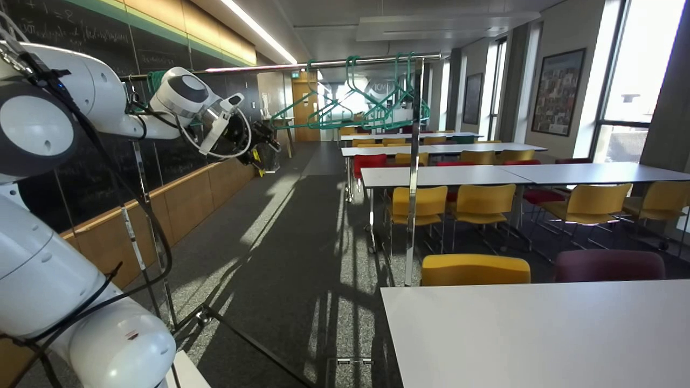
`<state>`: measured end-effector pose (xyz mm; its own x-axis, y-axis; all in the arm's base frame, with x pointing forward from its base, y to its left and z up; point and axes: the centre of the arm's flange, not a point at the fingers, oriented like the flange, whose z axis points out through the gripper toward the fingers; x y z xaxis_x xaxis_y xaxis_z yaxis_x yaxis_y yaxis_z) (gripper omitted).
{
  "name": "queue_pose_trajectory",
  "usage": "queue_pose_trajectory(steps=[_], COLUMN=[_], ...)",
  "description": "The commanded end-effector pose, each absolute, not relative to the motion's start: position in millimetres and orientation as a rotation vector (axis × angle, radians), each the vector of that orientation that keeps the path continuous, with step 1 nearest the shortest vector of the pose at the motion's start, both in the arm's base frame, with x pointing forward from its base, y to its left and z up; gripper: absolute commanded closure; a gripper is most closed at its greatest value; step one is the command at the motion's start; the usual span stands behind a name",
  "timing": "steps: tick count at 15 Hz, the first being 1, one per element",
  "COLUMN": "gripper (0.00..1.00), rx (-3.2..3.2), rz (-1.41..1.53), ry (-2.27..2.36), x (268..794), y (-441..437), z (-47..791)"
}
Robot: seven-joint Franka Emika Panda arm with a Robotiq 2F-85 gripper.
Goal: Put the coat hanger on the table
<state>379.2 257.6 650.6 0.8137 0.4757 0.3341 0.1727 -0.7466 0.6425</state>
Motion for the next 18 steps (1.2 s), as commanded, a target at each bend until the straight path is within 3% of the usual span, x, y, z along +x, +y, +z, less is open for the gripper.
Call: queue_pose_trajectory(steps=[1,11,18], gripper=[0.00,0.00,0.00], rx=[2.398,2.496,2.527], rz=[0.849,1.288,1.237], ry=[0.303,-0.224,-0.212], x=[380.6,363.0,358.9], y=[290.1,304.2,305.3], z=[686.2,735.9,730.5])
